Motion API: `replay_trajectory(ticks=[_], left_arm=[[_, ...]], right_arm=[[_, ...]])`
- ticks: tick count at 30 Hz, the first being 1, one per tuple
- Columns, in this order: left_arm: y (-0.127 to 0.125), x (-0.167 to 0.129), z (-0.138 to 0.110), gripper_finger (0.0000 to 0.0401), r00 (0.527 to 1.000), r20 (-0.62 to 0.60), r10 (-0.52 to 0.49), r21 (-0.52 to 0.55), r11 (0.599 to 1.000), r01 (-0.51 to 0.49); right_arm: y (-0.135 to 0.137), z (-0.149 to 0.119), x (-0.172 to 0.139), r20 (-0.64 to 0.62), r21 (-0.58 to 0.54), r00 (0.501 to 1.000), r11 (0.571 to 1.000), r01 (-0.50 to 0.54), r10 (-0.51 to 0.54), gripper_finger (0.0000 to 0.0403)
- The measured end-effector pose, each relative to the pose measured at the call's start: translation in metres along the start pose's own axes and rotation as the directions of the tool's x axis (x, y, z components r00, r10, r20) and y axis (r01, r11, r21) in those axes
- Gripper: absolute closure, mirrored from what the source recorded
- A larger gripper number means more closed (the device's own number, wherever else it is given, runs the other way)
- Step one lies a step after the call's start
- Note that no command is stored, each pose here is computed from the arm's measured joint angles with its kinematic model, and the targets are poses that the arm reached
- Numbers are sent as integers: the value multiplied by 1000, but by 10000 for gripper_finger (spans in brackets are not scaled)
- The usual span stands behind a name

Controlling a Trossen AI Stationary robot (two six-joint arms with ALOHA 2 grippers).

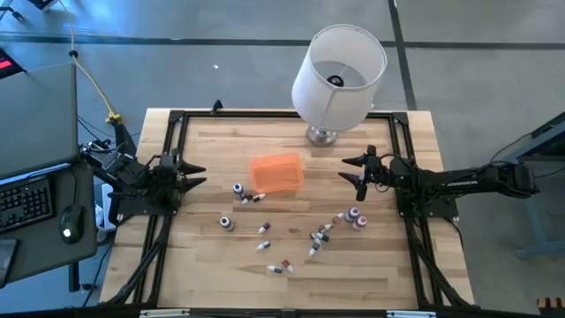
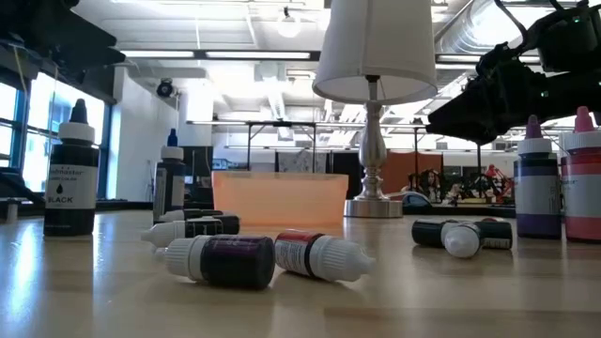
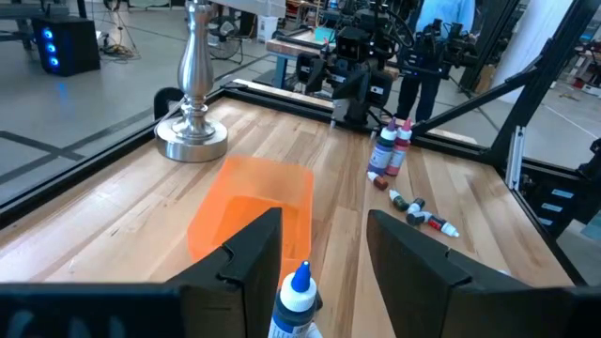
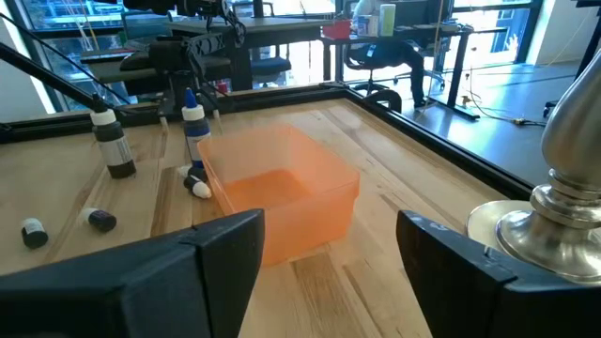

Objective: Pick & Place food coloring

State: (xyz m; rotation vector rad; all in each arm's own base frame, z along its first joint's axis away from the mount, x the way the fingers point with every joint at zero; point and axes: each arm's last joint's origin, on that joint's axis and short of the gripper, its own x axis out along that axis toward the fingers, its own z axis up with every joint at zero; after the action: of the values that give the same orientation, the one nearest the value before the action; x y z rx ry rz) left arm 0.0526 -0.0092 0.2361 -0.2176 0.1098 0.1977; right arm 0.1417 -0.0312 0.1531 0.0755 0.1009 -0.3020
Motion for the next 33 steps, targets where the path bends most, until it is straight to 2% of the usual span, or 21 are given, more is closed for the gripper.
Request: replay_trajectory(ticks=[8, 14, 21, 23, 25, 30, 33], left_arm=[[0, 0, 0, 245, 1000, 1, 1, 2, 1000, -1], [2, 0, 0, 245, 998, 19, 63, 174, 983, -66], [1, 0, 1, 245, 998, 23, 57, 176, 983, -60], [1, 0, 2, 245, 999, 25, 34, 109, 993, -36], [-1, 0, 4, 245, 999, 35, 3, -7, 1000, -3], [-2, 0, 9, 245, 997, 74, -13, -235, 972, 30], [-2, 0, 9, 245, 997, 79, -6, -235, 972, 25]], right_arm=[[0, 0, 0, 0, 0, 1000, 1000, 0, 0, 166], [0, 0, 0, 0, 0, 1000, 1000, 1, -1, 166], [0, 0, 0, 0, 0, 1000, 1000, 0, 0, 166], [0, 0, 0, 0, 0, 1000, 1000, 0, 0, 166], [0, 0, 0, 0, 0, 1000, 1000, 0, 0, 166], [0, 0, 0, 0, 0, 1000, 1000, 0, 0, 166], [0, 0, 0, 0, 0, 1000, 1000, 0, 0, 166]])
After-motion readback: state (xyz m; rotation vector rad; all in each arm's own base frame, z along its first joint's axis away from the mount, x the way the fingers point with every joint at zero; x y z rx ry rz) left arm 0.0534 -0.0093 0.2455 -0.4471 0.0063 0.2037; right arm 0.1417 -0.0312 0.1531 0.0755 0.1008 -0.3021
